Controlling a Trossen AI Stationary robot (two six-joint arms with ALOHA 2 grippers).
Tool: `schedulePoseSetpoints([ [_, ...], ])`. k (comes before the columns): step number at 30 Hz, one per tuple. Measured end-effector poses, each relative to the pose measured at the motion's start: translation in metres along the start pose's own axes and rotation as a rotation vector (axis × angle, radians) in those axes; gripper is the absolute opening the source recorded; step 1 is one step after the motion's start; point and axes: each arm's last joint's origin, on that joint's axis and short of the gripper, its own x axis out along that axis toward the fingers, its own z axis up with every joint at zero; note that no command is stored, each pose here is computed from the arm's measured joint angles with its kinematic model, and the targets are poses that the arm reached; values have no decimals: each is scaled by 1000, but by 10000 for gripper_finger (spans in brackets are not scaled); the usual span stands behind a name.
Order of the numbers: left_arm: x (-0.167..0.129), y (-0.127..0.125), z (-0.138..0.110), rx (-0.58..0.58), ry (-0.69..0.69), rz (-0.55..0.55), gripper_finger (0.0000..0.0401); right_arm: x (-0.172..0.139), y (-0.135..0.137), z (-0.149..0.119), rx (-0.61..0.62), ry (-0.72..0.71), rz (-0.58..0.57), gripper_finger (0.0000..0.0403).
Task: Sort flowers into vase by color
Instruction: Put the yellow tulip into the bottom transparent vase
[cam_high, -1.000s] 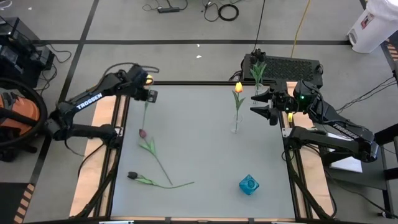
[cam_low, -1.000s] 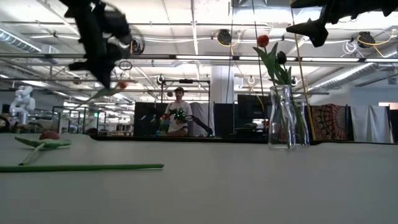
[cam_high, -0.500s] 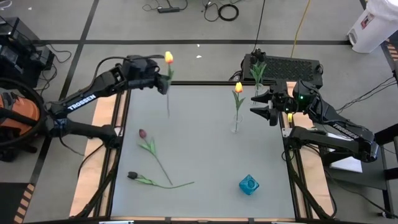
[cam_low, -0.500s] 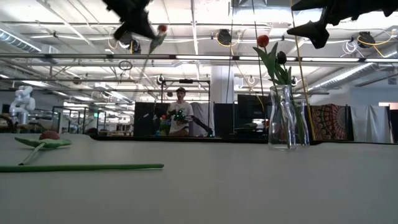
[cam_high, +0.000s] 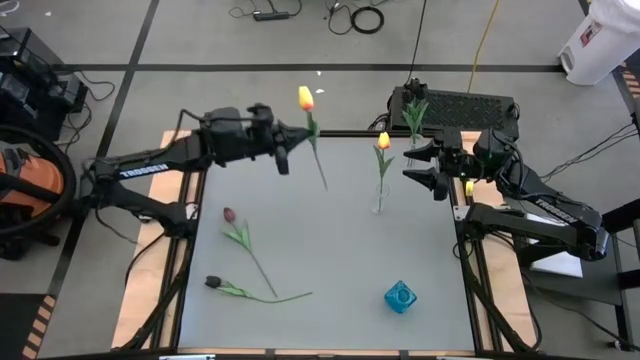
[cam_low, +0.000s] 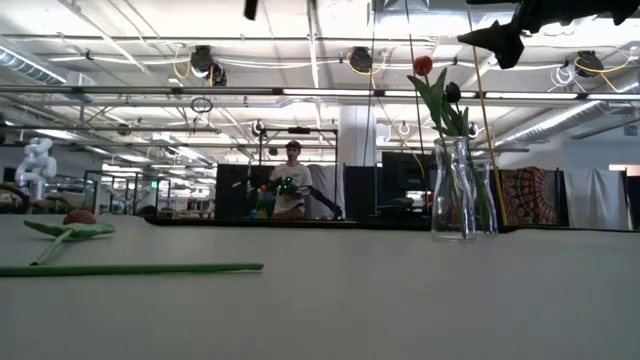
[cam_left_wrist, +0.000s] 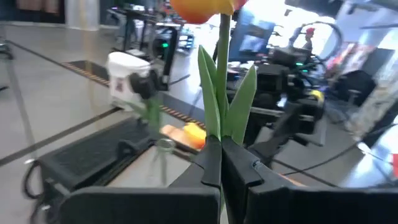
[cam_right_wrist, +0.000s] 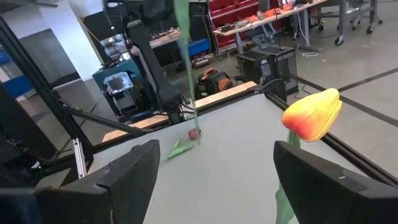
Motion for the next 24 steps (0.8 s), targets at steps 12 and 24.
schedulePoseSetpoints([
  [12, 39, -43, -21, 60, -55, -36, 0, -1, 1, 1, 3, 5, 22, 306],
  [24, 76, -61, -6, 140, -87, -62, 0, -11, 13, 26, -35, -70, 50, 306],
])
